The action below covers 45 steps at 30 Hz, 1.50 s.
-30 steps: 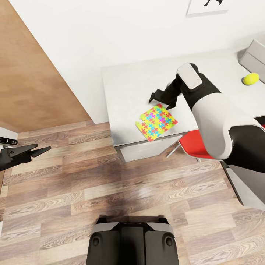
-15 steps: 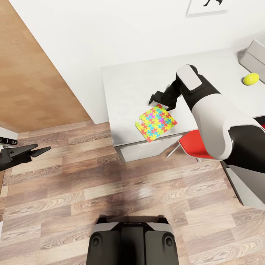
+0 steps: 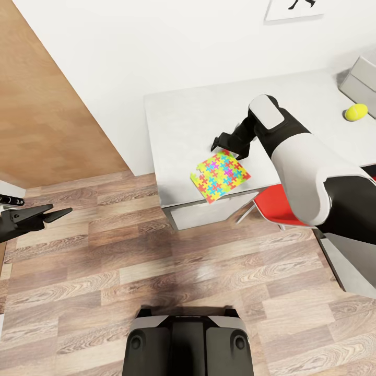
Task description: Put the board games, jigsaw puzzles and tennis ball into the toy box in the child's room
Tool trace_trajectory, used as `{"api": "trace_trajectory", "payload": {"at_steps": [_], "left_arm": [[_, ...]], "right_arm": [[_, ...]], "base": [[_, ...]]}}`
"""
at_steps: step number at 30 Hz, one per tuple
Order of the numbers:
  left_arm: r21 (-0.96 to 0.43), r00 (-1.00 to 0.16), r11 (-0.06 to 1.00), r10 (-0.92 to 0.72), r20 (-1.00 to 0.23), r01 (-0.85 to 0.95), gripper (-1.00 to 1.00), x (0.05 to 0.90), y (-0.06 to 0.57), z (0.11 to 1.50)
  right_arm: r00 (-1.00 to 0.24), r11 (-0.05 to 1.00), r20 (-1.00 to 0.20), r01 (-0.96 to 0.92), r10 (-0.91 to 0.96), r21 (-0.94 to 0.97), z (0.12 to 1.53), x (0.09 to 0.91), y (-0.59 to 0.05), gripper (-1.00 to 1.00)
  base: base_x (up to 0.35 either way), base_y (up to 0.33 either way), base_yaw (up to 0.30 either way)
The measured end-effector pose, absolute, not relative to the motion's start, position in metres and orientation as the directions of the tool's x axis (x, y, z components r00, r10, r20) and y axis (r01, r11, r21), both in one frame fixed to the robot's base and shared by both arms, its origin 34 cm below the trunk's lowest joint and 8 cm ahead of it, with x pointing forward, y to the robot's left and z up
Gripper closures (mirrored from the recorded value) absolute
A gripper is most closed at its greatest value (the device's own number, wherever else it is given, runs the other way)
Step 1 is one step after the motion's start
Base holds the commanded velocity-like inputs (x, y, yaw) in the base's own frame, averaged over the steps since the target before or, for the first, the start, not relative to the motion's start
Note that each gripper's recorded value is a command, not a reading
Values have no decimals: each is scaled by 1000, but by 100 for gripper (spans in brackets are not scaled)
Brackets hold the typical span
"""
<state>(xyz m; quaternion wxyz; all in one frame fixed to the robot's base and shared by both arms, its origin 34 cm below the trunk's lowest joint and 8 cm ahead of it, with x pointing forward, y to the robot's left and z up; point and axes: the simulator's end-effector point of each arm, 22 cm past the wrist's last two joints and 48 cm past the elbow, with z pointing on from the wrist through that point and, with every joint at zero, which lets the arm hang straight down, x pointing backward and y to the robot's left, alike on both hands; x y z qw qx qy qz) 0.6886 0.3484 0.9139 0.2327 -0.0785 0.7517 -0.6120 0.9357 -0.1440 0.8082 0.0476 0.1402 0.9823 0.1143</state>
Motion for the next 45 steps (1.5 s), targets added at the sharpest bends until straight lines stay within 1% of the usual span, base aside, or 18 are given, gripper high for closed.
{"api": "trace_trajectory", "payload": {"at_steps": [9, 11, 27, 45], "left_arm": [[-957, -879, 238, -403, -253, 166, -100, 688, 348, 914], [-957, -880, 238, -403, -253, 166, -100, 689, 349, 913], [-957, -880, 238, -403, -253, 166, -100, 689, 349, 913], [-957, -879, 237, -404, -254, 167, -100, 689, 349, 914]], "right_arm": [[-959, 940, -65, 256, 276, 227, 808, 935, -143, -100], [-956, 930, -55, 265, 287, 254, 809, 936, -136, -100], [-955, 929, -84, 252, 284, 269, 826, 949, -132, -100], [-956, 929, -79, 254, 284, 269, 825, 948, -131, -100]], "base": [[0, 0, 0], [0, 0, 0], [0, 0, 0], [0, 0, 0]]}}
